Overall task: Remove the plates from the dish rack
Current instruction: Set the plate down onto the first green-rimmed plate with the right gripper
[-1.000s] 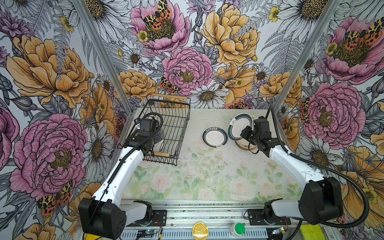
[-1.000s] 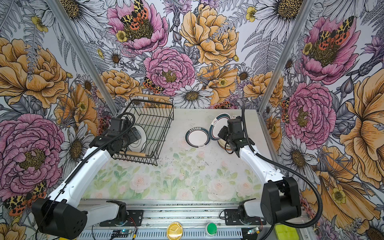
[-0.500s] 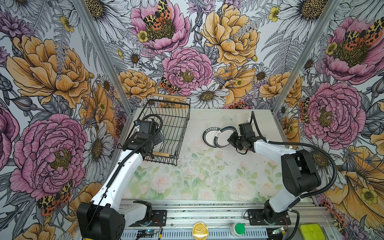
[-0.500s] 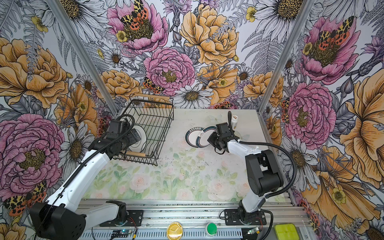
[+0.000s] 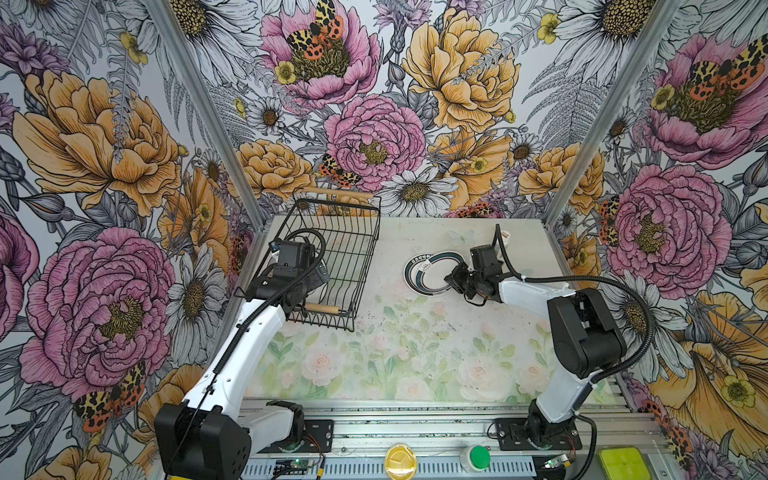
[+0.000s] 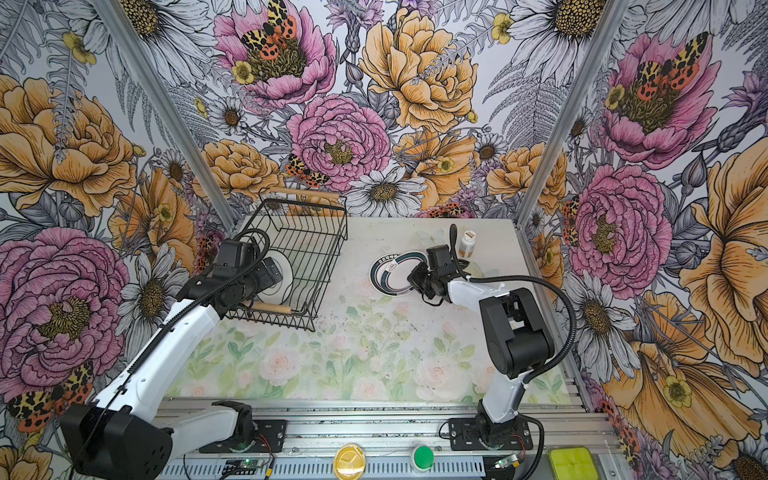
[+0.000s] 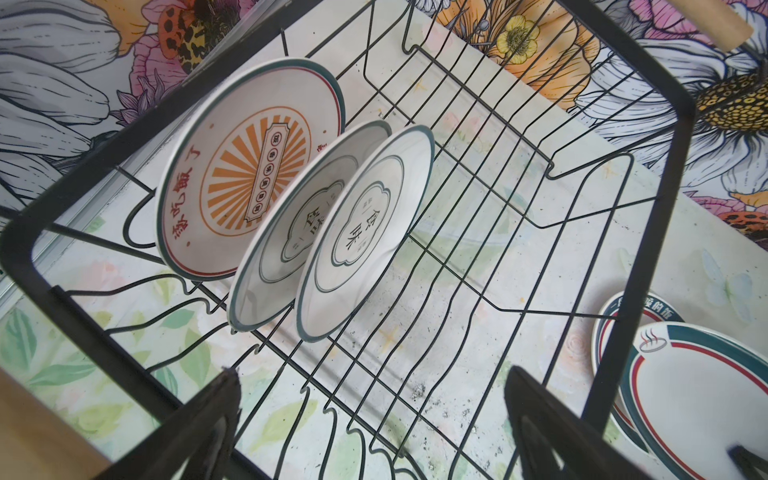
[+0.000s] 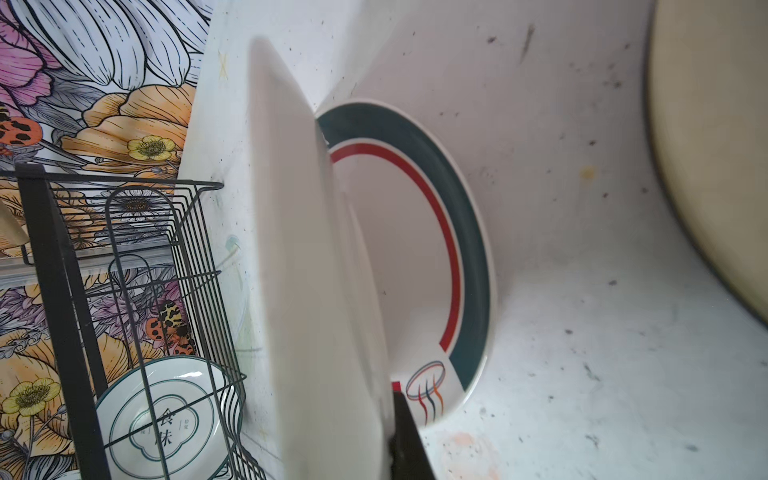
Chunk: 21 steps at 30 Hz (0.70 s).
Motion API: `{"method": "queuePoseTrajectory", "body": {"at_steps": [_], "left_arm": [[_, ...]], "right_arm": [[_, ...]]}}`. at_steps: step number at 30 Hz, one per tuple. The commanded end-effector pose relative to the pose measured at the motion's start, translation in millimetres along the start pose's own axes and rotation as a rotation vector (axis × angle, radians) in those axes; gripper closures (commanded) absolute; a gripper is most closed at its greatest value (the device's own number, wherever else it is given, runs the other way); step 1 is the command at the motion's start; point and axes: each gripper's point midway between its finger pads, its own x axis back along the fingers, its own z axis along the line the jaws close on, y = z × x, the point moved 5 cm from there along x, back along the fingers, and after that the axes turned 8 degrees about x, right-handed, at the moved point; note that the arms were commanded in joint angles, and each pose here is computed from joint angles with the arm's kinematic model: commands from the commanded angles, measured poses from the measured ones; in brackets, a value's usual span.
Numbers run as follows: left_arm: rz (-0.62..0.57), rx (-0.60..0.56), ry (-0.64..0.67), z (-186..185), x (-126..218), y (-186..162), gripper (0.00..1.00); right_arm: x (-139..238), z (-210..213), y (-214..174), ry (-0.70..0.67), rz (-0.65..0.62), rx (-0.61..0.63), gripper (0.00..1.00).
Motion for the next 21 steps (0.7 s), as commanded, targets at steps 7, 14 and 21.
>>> {"method": "queuePoseTrajectory", "body": {"at_steps": [7,14,21], "left_arm": [[0.008,-0.014,-0.018,-1.3,-5.2,0.2,0.01],[0.011,-0.016,-0.018,0.0,-5.3,-0.7,0.01],[0.018,-0.02,-0.02,-0.3,-7.0,-1.6,0.01]], "right_arm": [[-9.6,21.3,7.8,0.071,-0.002,0.0,0.95],[-16.7,19.8,4.5,0.06,0.024,-0.004,0.83],[-19.6,19.4,0.7,0.033,0.048,0.011,0.72]]}}
